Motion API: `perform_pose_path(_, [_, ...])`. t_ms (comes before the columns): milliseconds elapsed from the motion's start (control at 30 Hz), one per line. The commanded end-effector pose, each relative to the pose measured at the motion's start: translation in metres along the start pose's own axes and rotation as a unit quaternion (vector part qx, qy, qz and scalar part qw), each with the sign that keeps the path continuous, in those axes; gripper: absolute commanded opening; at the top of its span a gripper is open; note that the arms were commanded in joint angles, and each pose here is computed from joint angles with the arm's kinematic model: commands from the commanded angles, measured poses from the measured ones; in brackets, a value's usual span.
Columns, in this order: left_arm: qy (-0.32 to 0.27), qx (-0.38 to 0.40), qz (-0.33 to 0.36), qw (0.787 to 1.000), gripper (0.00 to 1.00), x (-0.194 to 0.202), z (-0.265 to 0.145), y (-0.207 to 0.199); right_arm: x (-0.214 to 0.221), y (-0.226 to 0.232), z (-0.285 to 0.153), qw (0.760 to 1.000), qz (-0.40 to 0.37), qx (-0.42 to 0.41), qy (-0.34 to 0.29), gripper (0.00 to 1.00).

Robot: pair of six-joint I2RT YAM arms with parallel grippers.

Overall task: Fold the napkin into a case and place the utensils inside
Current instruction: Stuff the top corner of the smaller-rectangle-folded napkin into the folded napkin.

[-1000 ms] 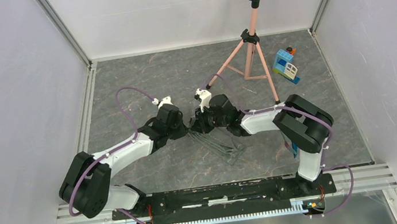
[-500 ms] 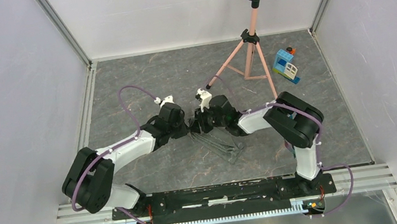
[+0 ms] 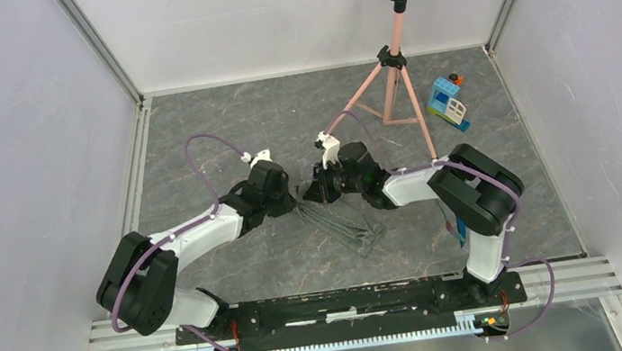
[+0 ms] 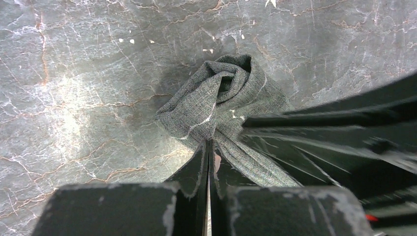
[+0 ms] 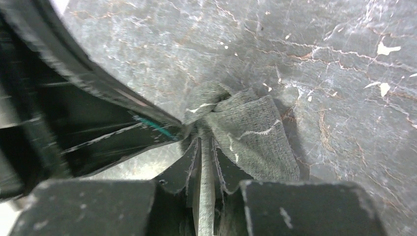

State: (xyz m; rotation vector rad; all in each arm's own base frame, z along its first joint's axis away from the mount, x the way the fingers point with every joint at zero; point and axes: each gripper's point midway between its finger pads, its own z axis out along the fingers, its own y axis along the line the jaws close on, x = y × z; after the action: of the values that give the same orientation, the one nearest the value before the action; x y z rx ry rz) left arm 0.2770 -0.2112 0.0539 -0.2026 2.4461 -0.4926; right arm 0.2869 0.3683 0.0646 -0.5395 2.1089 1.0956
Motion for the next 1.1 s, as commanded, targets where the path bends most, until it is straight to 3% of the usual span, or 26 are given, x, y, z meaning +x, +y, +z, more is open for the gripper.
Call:
perform_pose_path(0, [-0.023,0.037,0.019,0.999,0.02,-0.021,-0.005,-0.024,-0.007,-0.002,0.023,1.000,-0.005,-0.009,-0.006,0.15])
perform_pose_path(233, [0.003,0.038,0.013,0.999,0.02,-0.014,0.012,-0.029,-0.001,-0.001,0.054,0.999,0.026,-0.019,-0.010,0.14])
perform_pose_path(533, [0.021,0.016,0.002,1.000,0.03,-0.015,0.019,-0.019,0.008,0.001,0.011,1.000,0.008,-0.011,0.005,0.27])
perform_pose_path(767, [0.014,0.037,-0.016,0.999,0.29,-0.021,-0.001,-0.017,0.014,-0.004,0.001,1.000,-0.019,-0.002,0.018,0.31])
perform_pose_path(933, [0.015,0.057,-0.068,0.996,0.34,-0.030,-0.005,-0.003,0.022,-0.007,0.008,1.000,-0.017,-0.002,0.020,0.27])
perform_pose_path(1067, [0.035,0.070,-0.073,0.994,0.31,-0.031,0.008,-0.005,0.035,-0.009,0.016,0.999,-0.013,-0.002,0.035,0.24])
